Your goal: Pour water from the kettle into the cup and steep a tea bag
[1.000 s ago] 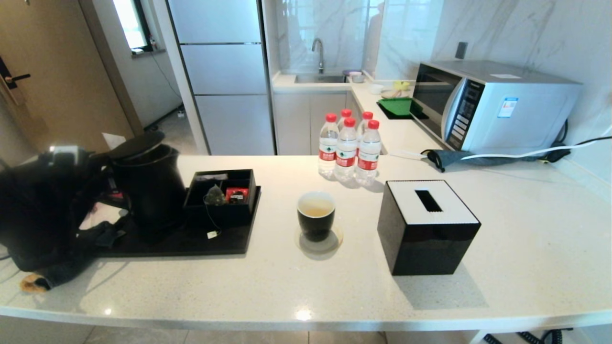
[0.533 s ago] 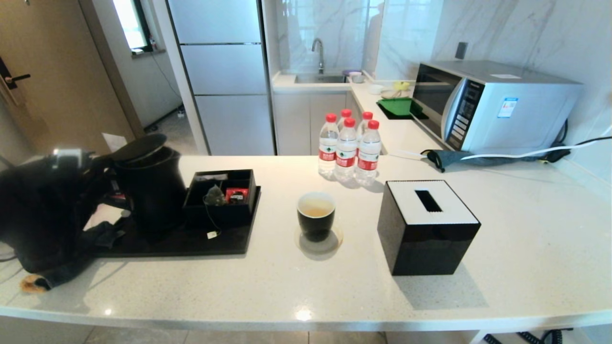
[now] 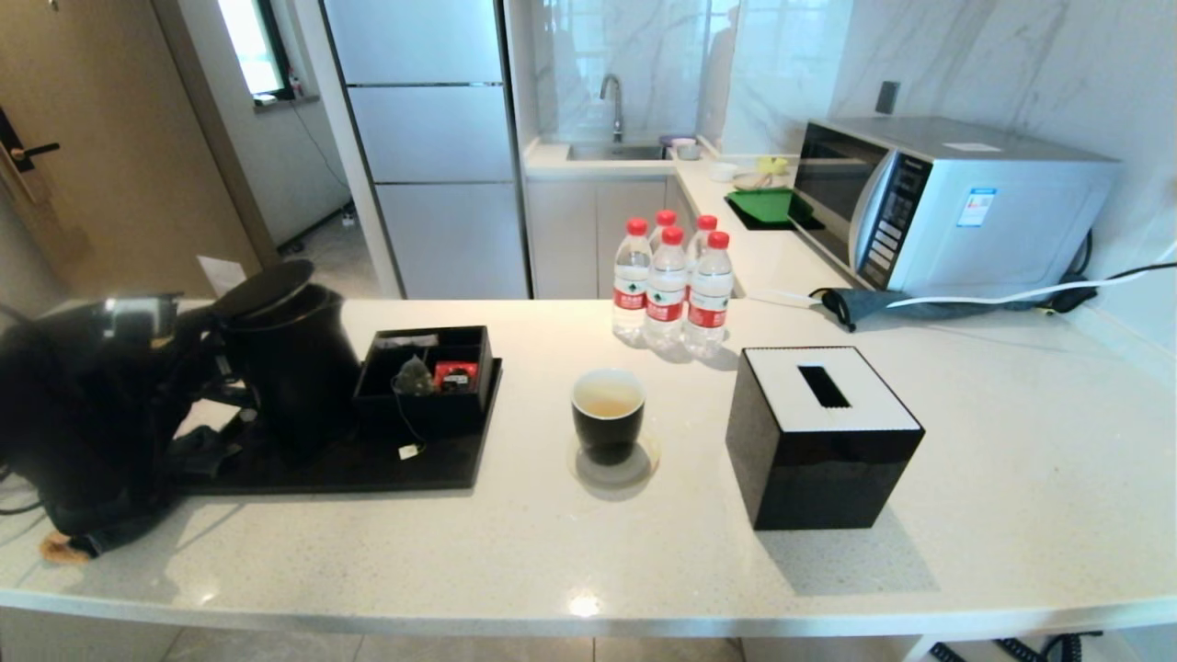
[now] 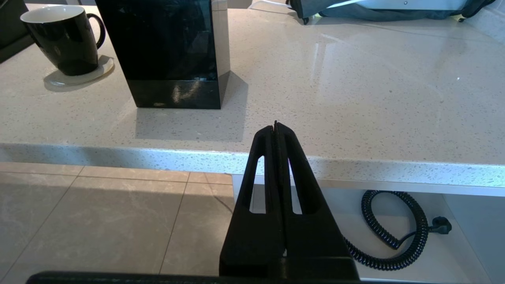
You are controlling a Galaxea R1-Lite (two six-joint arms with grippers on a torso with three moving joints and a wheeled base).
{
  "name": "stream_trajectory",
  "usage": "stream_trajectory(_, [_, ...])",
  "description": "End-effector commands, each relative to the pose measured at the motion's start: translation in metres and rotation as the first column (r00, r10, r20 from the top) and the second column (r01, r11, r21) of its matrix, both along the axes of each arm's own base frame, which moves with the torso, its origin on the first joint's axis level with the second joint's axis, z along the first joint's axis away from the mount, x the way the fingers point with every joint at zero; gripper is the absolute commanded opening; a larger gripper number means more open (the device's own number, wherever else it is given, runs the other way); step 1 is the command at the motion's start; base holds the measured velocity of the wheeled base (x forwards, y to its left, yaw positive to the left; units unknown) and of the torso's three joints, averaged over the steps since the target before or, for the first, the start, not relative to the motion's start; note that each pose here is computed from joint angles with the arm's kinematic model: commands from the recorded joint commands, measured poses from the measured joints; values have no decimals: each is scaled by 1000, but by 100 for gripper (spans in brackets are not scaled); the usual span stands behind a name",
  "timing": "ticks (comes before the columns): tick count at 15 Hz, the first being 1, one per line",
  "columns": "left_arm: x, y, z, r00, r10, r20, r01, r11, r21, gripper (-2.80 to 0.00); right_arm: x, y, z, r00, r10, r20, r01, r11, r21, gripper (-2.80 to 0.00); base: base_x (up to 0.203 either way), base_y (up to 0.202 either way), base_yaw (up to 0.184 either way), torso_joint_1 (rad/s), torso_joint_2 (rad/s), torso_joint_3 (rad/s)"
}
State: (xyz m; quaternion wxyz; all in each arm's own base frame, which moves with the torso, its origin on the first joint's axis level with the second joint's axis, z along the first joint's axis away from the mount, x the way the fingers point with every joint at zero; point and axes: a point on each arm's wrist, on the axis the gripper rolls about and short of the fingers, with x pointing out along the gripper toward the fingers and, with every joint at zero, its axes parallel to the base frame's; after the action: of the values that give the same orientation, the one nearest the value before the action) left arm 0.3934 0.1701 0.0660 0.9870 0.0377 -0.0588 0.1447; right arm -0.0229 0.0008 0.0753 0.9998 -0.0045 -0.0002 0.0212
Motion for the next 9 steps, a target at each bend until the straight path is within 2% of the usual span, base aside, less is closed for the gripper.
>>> stream_trajectory(1, [1,-2,-4,1000,-6,-7,6,1000,0,-280,0,0,0,1000,2,-2,-2,1000,0,-280,0,0,0,0,0,0])
stream_trajectory(5, [0,-3,-8,1000,-7,-21,7,1000,-6,-280,0,0,0,1000,2,-2,-2,1000,0,-280,0,0,0,0,0,0])
stream_trajectory(6, [-1,-4,-8,1000,-7,-20,7,1000,-6,0,0,0,0,1000,2,0,-2,1000,-2,-280,0,0,0,0,0,0])
stream_trajectory(9, [-5,-4,-12,1000,-7,-16,7,1000,-4,0,0,0,0,1000,1,-2,-1,1000,0,-280,0,0,0,0,0,0])
